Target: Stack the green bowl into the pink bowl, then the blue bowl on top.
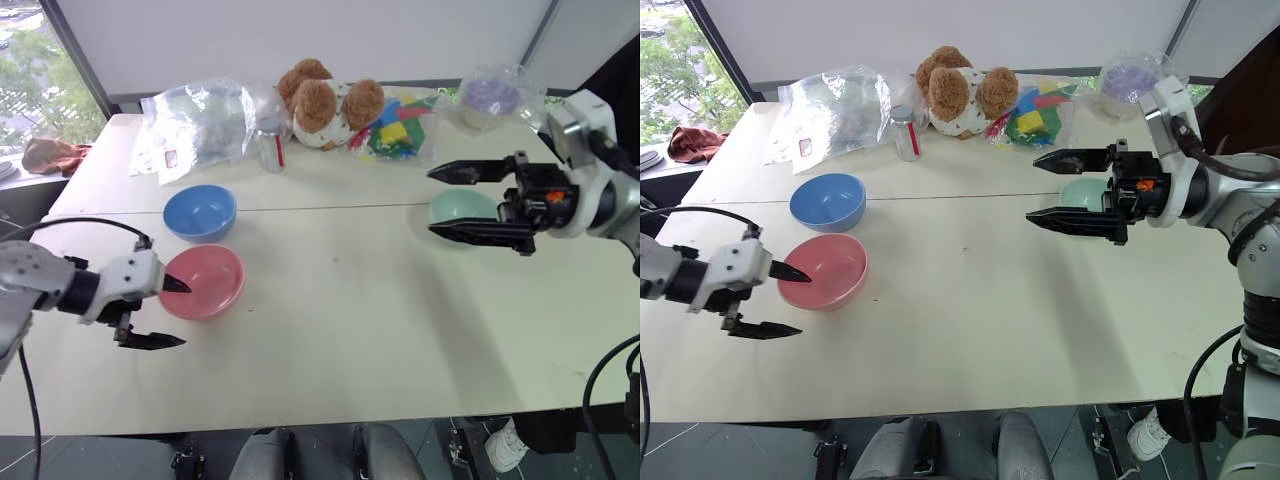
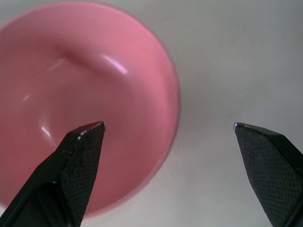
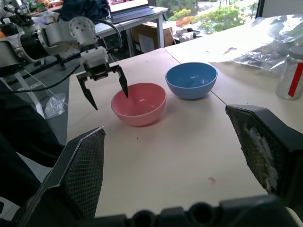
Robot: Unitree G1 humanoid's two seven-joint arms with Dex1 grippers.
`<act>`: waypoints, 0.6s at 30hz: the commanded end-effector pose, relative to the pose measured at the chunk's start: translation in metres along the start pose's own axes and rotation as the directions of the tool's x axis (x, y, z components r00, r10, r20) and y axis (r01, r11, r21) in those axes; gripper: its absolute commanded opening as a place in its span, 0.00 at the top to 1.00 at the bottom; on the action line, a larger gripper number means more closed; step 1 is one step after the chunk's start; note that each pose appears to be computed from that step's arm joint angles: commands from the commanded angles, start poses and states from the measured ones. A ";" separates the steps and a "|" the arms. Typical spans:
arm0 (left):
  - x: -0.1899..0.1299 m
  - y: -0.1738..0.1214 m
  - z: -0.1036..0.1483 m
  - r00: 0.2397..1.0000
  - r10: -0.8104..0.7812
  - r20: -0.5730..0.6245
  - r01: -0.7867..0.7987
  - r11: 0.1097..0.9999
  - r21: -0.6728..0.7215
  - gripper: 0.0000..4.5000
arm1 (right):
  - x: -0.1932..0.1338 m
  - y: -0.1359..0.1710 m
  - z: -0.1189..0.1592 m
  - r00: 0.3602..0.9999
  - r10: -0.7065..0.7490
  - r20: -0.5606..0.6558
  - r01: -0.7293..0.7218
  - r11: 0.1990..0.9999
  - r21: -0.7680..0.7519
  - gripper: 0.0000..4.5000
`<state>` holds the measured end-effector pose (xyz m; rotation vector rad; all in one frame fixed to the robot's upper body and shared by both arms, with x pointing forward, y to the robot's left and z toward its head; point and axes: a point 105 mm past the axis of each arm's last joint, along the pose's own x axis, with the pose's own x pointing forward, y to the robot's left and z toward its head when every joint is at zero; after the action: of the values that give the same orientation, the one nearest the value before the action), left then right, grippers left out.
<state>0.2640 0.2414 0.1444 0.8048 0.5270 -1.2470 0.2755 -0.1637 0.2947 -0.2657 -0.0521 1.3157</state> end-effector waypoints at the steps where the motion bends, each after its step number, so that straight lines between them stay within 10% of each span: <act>1: 0.007 0.007 -0.004 0.998 0.032 -0.057 -0.027 0.996 0.089 0.00 | -0.006 0.008 0.017 1.000 0.002 0.019 -0.001 0.999 -0.045 0.01; 7: 0.021 0.014 -0.011 0.996 0.051 -0.079 -0.039 0.989 0.140 0.17 | -0.008 0.010 0.012 1.000 0.002 -0.022 -0.003 0.999 -0.033 0.00; 14: 0.027 0.015 -0.004 0.998 0.026 -0.050 -0.017 0.986 0.166 0.96 | -0.014 0.007 0.003 0.996 -0.035 -0.084 0.032 0.999 -0.041 0.00; 18: 0.031 0.013 0.018 0.999 -0.033 0.009 0.030 0.981 0.193 1.00 | -0.021 0.007 -0.002 0.990 -0.062 -0.129 0.056 0.997 -0.050 0.00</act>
<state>0.2897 0.2226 0.1382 0.9784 0.4213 -1.2643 0.2697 -0.1800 0.2815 -0.3273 0.0652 1.2521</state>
